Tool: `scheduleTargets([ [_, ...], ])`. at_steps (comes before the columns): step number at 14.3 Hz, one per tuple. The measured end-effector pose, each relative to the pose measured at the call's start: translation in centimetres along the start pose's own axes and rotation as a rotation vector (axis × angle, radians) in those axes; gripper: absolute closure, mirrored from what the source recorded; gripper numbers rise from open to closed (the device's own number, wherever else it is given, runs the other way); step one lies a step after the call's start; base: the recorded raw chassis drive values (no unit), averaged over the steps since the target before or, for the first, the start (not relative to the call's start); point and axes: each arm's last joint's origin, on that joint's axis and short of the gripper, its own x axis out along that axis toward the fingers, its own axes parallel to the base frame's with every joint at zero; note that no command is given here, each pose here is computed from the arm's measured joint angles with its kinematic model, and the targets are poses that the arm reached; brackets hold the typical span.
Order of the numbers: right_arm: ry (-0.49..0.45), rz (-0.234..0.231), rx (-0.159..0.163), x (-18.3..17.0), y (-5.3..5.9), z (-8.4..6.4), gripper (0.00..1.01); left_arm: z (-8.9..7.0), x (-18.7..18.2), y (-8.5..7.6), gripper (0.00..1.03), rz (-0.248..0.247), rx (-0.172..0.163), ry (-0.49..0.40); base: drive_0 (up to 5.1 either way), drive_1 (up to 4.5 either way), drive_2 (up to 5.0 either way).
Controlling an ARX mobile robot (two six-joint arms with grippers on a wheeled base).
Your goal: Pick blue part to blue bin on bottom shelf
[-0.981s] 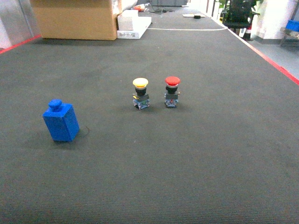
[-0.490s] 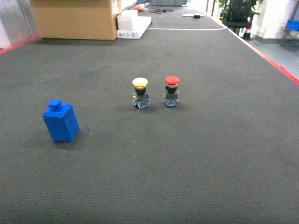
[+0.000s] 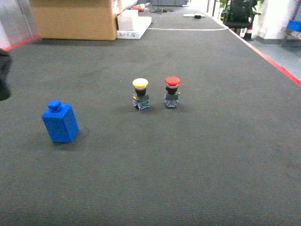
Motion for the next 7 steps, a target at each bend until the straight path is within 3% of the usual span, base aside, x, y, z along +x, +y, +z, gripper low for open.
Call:
scheduleTargets([
  [3, 0.0, 0.0, 0.0, 0.0, 0.0, 0.0, 0.03, -2.8, 5.9, -1.0, 0.05, -0.01, 0.064, 0.082, 0.0, 0.0, 0.0],
  [7, 0.0, 0.0, 0.0, 0.0, 0.0, 0.0, 0.03, -6.0, 10.2, -0.3, 0.05, 0.014, 0.092, 0.142, 0.0, 0.0, 0.0],
])
